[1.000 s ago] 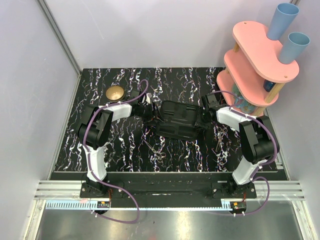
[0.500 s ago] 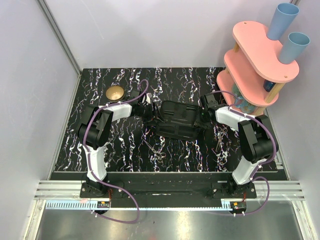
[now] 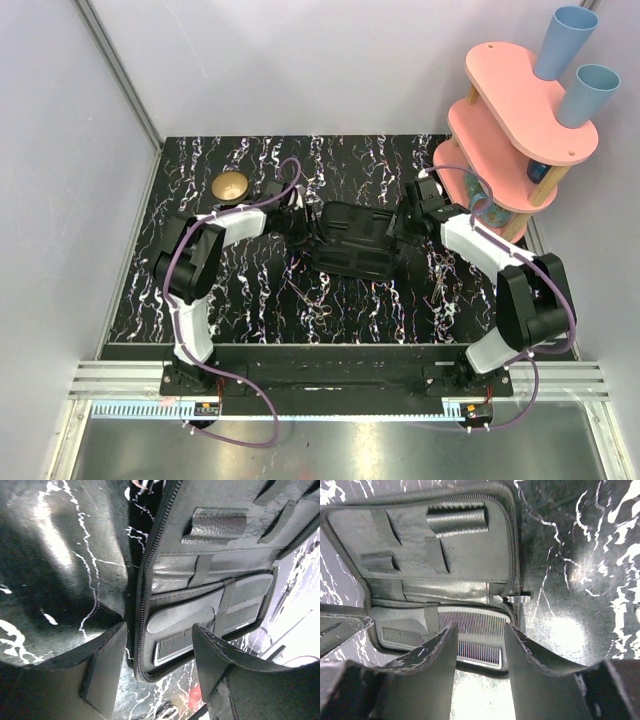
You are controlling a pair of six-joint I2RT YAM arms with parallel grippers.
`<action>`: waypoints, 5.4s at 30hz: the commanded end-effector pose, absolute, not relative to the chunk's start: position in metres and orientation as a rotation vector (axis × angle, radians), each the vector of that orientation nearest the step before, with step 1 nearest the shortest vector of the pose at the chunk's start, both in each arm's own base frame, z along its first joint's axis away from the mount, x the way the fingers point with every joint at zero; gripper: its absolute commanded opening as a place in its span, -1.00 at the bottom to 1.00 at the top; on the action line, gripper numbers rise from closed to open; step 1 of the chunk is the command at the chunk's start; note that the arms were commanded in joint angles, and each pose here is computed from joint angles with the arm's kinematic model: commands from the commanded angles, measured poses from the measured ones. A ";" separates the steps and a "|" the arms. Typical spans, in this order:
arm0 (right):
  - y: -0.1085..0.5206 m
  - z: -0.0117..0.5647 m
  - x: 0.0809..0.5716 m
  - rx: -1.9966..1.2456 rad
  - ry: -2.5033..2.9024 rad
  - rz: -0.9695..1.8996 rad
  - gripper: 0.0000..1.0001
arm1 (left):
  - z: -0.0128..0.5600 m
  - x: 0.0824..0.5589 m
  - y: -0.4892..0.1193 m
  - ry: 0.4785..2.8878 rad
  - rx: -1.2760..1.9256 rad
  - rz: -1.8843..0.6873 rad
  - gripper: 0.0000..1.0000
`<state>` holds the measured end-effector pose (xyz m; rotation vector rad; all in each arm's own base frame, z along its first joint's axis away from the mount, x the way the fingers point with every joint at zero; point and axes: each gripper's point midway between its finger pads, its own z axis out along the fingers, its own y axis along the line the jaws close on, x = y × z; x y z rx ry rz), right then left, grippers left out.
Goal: Sort the hair-cutting tools
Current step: Place the comb in the hairdressing tool bag, then pick up the scissors from the center of the board.
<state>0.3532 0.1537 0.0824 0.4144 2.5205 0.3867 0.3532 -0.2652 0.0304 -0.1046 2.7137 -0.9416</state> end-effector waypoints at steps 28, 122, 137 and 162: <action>0.248 0.129 0.306 -0.236 2.402 0.604 0.16 | 0.143 0.319 -0.100 2.328 -0.368 -0.097 0.71; 0.285 0.479 0.351 0.289 1.647 0.691 -1.00 | 0.402 0.289 -0.226 1.356 0.045 -1.255 0.98; 0.291 0.503 0.341 0.271 1.610 0.797 -1.00 | 0.456 0.271 -0.282 1.202 0.348 -1.348 0.98; 0.269 0.485 0.337 0.084 1.689 0.698 0.88 | 0.424 0.311 -0.301 1.431 0.413 -1.214 -1.00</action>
